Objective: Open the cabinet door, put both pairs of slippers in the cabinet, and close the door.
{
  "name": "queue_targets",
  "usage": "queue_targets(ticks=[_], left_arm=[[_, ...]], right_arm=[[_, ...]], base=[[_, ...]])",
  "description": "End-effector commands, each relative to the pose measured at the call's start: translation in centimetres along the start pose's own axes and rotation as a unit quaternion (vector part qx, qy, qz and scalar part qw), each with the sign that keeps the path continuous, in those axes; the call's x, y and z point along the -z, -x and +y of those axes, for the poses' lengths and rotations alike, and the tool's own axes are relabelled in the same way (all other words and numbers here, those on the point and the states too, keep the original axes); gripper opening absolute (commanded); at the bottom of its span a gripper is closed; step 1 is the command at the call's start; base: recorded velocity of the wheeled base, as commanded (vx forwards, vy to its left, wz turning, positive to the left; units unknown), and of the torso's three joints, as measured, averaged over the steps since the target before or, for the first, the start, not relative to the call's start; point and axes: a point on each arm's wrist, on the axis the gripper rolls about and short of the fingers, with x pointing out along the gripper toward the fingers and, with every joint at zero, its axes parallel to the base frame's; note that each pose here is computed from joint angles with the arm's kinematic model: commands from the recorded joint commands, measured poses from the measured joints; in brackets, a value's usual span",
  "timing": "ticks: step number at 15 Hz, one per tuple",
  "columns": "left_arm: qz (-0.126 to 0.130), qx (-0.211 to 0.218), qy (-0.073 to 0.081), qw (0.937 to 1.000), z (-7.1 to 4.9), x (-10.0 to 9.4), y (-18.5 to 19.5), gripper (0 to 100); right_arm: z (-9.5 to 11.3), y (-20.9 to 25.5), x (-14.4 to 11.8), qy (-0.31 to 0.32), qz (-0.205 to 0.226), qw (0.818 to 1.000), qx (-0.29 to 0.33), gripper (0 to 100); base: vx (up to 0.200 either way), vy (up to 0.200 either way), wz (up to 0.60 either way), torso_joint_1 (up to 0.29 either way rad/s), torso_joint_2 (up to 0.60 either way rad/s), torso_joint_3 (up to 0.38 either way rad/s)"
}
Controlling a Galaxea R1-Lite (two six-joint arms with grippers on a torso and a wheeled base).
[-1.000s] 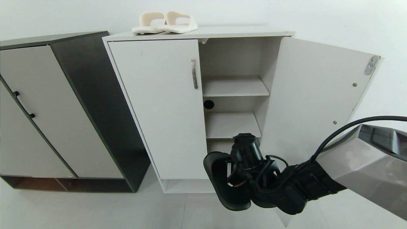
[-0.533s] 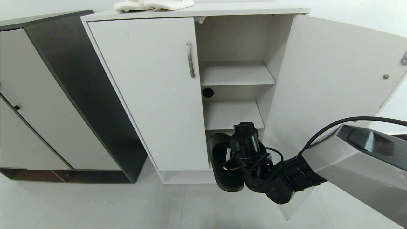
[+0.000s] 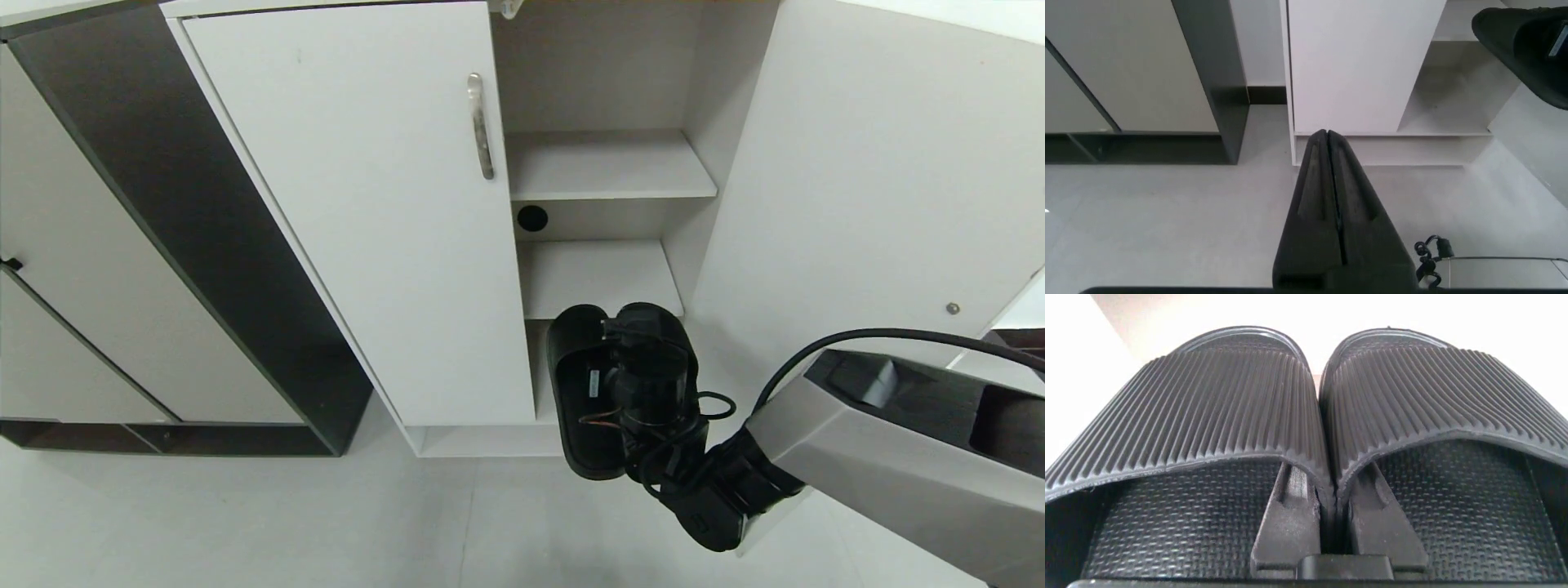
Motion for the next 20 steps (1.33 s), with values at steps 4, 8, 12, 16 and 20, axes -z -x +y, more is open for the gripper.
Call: queue_targets(ticks=[4, 8, 12, 16, 20], left_arm=[[0.001, 0.000, 0.000, 1.0000, 0.00, 0.00, -0.01, 0], [0.001, 0.000, 0.000, 1.0000, 0.00, 0.00, -0.01, 0], [0.001, 0.000, 0.000, 1.0000, 0.00, 0.00, -0.01, 0], [0.001, 0.000, 0.001, 1.0000, 0.00, 0.00, -0.01, 0], [0.002, 0.000, 0.002, 1.0000, 0.00, 0.04, -0.03, 0]], right_arm=[[-0.33, -0.45, 1.34, 0.006, 0.010, 1.000, 0.005, 0], [-0.33, -0.45, 1.27, 0.006, 0.010, 1.000, 0.006, 0], [-0.33, -0.45, 1.27, 0.006, 0.010, 1.000, 0.006, 0], [-0.33, -0.45, 1.15, 0.001, 0.005, 1.000, 0.006, 0], [-0.33, -0.45, 1.32, 0.003, 0.007, 1.000, 0.006, 0]], base=[[0.100, 0.000, 0.00, 0.002, 0.00, -0.015], [0.200, 0.000, 0.00, 0.001, 0.00, -0.001], [0.200, 0.000, 0.00, 0.005, 0.00, 0.000], [0.100, 0.000, 0.00, 0.004, 0.00, 0.002], [0.000, 0.000, 0.00, 0.000, 0.00, 0.000]])
